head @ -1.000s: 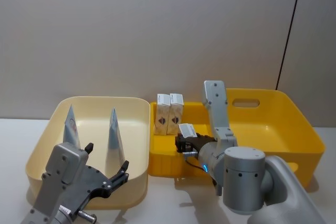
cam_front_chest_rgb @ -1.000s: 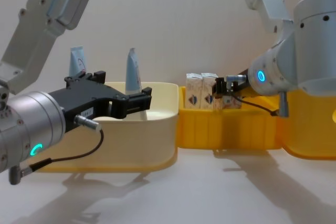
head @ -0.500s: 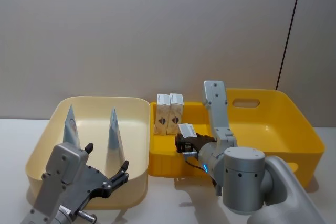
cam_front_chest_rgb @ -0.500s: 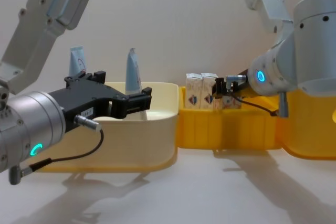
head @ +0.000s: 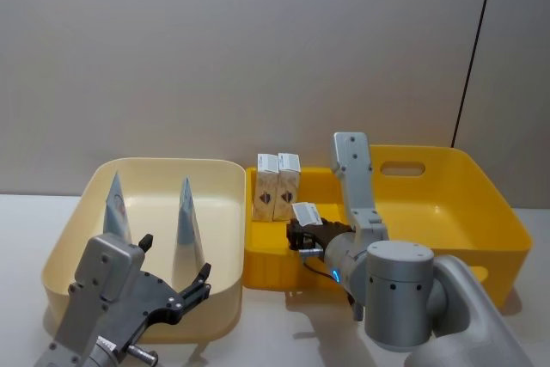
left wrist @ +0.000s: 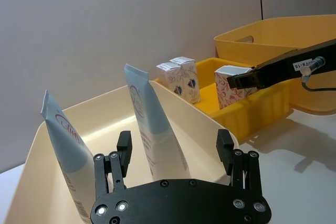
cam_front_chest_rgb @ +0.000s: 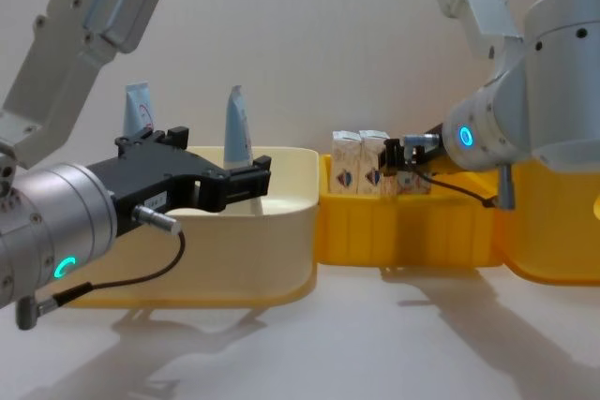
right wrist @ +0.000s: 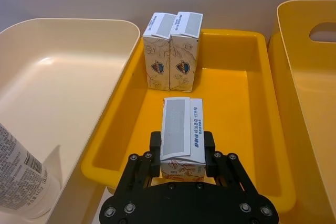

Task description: Bimanual collaborative sorting of washing and personal care products

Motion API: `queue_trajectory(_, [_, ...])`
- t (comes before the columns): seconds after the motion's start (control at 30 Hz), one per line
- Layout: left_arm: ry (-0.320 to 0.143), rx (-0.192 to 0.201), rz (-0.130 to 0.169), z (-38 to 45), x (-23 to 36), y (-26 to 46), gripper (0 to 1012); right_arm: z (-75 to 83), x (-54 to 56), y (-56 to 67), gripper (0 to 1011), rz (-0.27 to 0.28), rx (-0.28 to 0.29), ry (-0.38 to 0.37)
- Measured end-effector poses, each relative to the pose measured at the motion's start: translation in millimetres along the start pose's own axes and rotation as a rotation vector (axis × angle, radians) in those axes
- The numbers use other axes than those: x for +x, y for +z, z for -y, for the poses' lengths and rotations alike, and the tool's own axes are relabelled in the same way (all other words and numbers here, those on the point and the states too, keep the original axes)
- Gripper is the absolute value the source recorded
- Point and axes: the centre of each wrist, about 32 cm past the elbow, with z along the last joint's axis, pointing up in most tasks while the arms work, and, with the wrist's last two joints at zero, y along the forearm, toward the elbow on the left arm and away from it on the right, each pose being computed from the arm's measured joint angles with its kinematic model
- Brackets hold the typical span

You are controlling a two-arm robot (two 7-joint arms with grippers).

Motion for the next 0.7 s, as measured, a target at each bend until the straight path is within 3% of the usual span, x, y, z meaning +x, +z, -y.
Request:
queue_trajectory(0.47, [0.000, 0.000, 0.000, 0.0, 0.0, 0.0, 1003, 0.0, -0.8, 0.8, 444, 0.000, 0.006, 0.001])
queue_trajectory(0.7, [0.000, 0.000, 0.000, 0.0, 0.0, 0.0, 1003, 0.9, -3.1, 7.0, 444, 0.002, 0.055, -0.001])
